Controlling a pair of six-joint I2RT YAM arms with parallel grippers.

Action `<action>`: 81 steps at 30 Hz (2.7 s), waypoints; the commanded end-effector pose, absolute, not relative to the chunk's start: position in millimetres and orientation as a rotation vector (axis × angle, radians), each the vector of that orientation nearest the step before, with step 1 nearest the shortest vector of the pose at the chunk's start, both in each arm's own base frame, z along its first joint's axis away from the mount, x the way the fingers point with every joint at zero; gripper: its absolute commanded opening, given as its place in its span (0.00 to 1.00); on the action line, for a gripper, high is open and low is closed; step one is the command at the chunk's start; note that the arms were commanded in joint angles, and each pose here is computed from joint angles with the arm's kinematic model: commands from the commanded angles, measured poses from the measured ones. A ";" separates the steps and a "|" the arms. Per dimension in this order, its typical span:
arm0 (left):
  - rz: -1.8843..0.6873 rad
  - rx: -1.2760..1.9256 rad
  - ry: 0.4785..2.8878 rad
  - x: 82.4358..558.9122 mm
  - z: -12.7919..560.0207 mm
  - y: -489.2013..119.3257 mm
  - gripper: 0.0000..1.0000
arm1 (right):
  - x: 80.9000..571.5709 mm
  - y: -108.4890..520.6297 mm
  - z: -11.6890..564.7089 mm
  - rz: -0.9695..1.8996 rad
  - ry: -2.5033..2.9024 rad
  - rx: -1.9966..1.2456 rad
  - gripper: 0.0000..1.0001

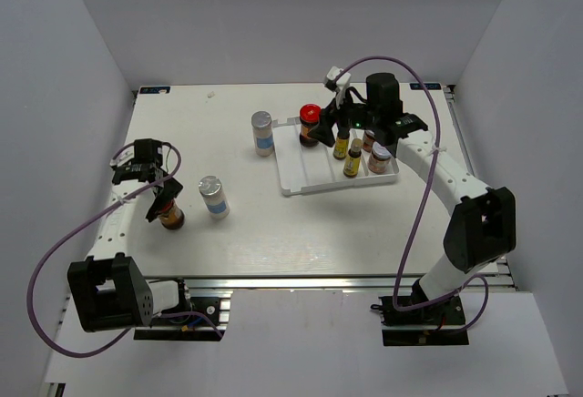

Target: Organize the condiment bottles

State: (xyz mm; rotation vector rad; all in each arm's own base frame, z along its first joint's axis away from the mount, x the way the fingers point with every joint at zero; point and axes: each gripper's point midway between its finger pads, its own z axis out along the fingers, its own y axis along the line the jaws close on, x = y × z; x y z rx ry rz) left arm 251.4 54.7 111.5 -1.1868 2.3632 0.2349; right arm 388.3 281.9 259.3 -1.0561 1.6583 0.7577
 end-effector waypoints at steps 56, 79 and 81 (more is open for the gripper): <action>-0.300 -0.152 2.252 398.2 250.1 -281.0 0.00 | 392.3 199.3 292.1 0.671 1.693 -0.860 0.22; -0.410 0.028 2.305 446.8 203.2 -365.1 0.00 | 394.9 179.1 277.9 0.659 1.724 -0.805 0.22; -0.389 0.033 2.318 446.8 196.5 -364.3 0.00 | 394.9 178.0 277.9 0.658 1.725 -0.804 0.23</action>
